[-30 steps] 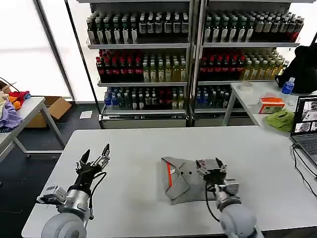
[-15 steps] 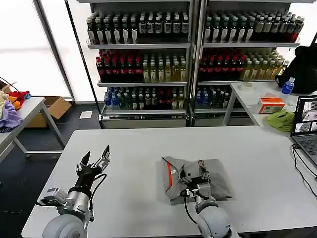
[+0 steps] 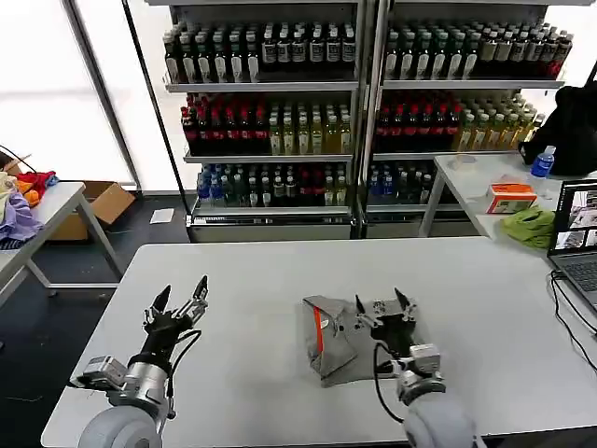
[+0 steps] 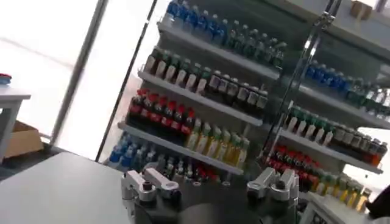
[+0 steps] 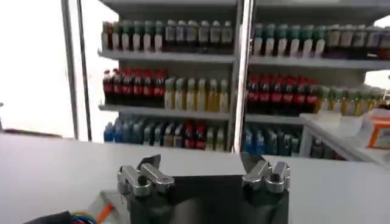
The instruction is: Fold and organize the clothes.
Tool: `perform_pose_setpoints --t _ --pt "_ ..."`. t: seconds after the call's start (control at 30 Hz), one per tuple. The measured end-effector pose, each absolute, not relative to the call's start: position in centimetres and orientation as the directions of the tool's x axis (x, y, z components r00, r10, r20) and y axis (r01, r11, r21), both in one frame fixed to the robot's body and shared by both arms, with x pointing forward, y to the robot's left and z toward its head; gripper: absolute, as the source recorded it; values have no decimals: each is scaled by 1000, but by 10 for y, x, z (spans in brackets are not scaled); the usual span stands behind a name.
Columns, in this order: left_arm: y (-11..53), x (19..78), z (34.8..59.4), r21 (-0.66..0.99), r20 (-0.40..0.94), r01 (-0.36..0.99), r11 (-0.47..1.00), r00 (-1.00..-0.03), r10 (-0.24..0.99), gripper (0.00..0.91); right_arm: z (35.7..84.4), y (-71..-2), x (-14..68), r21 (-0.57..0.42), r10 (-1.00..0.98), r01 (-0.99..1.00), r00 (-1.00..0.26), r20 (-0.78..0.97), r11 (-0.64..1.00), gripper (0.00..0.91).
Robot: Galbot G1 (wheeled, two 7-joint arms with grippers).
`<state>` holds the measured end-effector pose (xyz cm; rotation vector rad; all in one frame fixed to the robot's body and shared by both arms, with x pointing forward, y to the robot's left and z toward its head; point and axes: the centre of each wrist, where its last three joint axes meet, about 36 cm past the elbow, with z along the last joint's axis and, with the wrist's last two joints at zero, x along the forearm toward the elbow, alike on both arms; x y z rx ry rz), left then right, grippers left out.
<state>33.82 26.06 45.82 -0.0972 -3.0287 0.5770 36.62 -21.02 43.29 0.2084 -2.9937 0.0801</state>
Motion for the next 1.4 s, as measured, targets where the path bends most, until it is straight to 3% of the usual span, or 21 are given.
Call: perform_pose_setpoints --t 0.47,0.73,1.4 --pt "274 319 440 -264 10 48 963 -999 52 907 431 -330 334 71 -97 -93 -994 48 993 907" --pt "281 305 428 -167 -27 49 985 -999 45 907 430 -359 319 95 -90 -88 -996 25 992 907" --pt "293 292 413 -35 -69 93 995 -993 91 907 420 -401 300 9 -11 -11 -999 51 1000 907"
